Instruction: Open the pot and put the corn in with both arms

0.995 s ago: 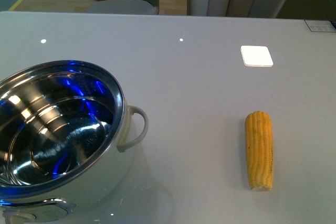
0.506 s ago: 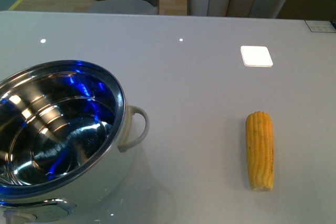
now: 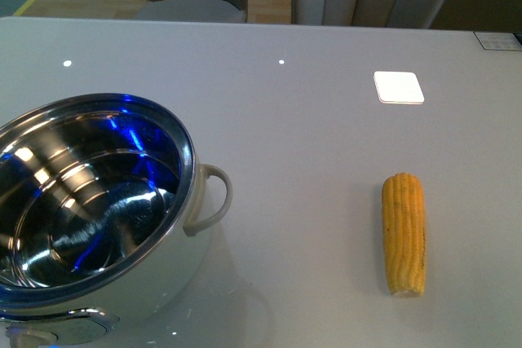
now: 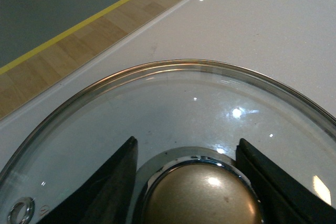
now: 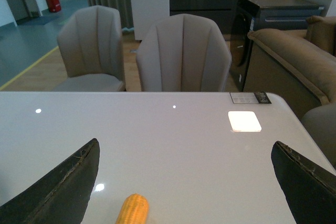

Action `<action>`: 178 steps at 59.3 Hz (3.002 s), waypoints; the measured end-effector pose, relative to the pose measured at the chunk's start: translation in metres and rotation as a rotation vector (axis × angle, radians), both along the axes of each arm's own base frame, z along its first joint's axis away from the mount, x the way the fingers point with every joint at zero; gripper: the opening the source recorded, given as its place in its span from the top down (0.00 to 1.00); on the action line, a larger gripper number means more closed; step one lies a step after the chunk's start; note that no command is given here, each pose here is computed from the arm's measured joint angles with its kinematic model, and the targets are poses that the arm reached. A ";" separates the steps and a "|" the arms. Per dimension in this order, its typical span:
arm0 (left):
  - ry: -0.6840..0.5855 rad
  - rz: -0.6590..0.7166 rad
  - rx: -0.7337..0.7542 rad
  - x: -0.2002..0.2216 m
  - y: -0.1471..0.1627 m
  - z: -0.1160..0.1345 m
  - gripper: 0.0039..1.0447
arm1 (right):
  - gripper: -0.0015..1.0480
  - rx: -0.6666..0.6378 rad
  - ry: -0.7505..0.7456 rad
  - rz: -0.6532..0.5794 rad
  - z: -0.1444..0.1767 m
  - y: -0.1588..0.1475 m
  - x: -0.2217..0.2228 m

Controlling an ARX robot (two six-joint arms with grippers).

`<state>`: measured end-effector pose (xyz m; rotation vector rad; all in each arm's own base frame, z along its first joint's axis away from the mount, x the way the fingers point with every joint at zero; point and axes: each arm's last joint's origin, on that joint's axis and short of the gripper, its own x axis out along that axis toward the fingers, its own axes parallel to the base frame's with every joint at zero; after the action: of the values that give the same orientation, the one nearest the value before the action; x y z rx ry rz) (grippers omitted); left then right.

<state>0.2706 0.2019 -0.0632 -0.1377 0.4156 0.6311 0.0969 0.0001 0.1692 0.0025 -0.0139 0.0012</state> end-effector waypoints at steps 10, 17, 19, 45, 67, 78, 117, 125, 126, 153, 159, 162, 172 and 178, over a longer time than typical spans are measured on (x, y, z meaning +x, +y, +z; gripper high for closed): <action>-0.002 0.017 -0.026 -0.007 -0.003 0.000 0.17 | 0.08 0.000 0.000 0.000 0.000 0.000 0.000; -0.007 0.021 -0.029 -0.007 -0.003 0.001 0.04 | 0.08 0.000 0.000 0.000 0.000 0.000 0.000; -0.005 0.021 -0.035 -0.009 -0.004 0.003 0.06 | 0.08 0.000 0.000 0.000 0.000 0.000 0.000; -0.185 -0.052 -0.006 -0.005 -0.032 0.139 0.06 | 0.08 0.000 0.000 0.000 0.000 0.000 0.000; -0.301 -0.222 -0.073 -0.053 -0.100 0.232 0.06 | 0.08 0.000 0.000 0.000 0.000 0.000 0.000; -0.322 -0.248 -0.061 -0.080 -0.125 0.254 0.06 | 0.08 0.000 0.000 0.000 0.000 0.000 0.000; -0.418 -0.613 0.110 -0.127 -0.182 0.246 0.56 | 0.08 0.000 0.000 0.000 0.000 0.000 0.000; -0.412 -0.622 0.118 -0.134 -0.188 0.242 0.78 | 0.08 0.000 0.000 0.000 0.000 0.000 0.000; -0.411 -0.622 0.119 -0.135 -0.188 0.241 0.82 | 0.08 0.000 0.000 0.000 0.000 0.000 0.000; -0.431 -0.625 0.133 -0.151 -0.202 0.234 0.97 | 0.08 0.000 0.000 0.000 0.000 0.000 0.000; -0.430 -0.625 0.132 -0.154 -0.202 0.234 0.97 | 0.08 0.000 0.000 0.000 0.000 0.000 0.000; -0.431 -0.625 0.133 -0.156 -0.202 0.234 0.97 | 0.08 0.000 0.000 0.000 0.000 0.000 0.000; -0.430 -0.625 0.133 -0.159 -0.202 0.234 0.97 | 0.08 0.000 0.000 0.000 0.000 0.000 0.000; -0.432 -0.625 0.133 -0.161 -0.202 0.234 0.97 | 0.08 0.000 0.000 0.000 0.000 0.000 0.000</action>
<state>0.1099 0.0003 0.1704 -0.0101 -0.0136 0.0030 0.0969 0.0001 0.1692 0.0025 -0.0139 0.0012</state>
